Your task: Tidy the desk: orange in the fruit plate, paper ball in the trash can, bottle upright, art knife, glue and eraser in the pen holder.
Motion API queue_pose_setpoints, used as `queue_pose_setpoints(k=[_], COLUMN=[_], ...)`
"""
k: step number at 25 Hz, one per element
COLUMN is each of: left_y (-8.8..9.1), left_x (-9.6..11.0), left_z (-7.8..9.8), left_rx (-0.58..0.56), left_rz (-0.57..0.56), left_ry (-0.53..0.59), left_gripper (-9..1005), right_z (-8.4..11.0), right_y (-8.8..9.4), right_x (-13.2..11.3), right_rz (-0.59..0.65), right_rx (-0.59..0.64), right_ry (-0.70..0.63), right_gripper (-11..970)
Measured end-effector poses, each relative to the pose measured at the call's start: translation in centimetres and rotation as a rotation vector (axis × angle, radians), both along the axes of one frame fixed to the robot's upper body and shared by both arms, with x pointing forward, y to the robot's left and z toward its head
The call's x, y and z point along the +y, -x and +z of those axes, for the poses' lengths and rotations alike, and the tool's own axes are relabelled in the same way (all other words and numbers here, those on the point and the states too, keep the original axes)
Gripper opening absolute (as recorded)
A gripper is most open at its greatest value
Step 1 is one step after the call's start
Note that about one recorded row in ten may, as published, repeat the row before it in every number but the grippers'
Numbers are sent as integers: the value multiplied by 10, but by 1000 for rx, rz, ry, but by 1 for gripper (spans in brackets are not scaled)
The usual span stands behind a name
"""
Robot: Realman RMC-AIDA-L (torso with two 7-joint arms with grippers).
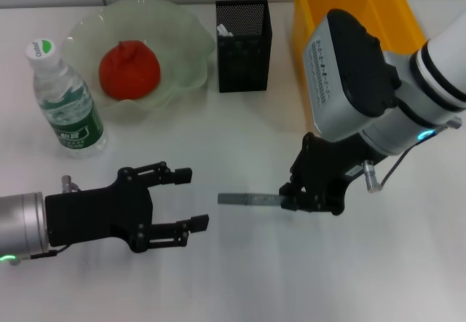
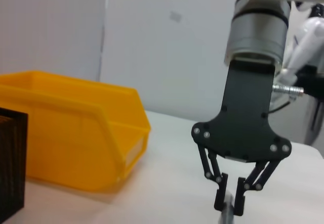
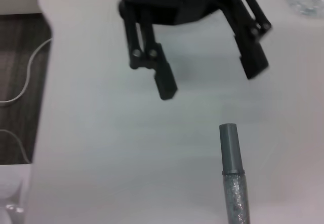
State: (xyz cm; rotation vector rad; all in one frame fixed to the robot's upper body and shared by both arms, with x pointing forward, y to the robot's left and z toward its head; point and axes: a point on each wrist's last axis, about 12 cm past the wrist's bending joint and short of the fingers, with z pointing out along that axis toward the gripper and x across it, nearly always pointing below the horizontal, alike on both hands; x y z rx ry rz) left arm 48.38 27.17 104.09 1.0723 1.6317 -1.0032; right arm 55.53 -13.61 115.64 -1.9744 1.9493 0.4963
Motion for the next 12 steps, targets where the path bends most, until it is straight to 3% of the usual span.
queue_pose_setpoints(k=[12], left_y=[-5], left_x=[-17], left_z=[-1], left_rx=[-12], left_rz=[-61], left_ry=[-27], left_gripper=[682], right_z=[-2], right_y=[5], right_x=[-1], right_rz=[59], right_rx=[6], right_ry=[-22], right_gripper=[114])
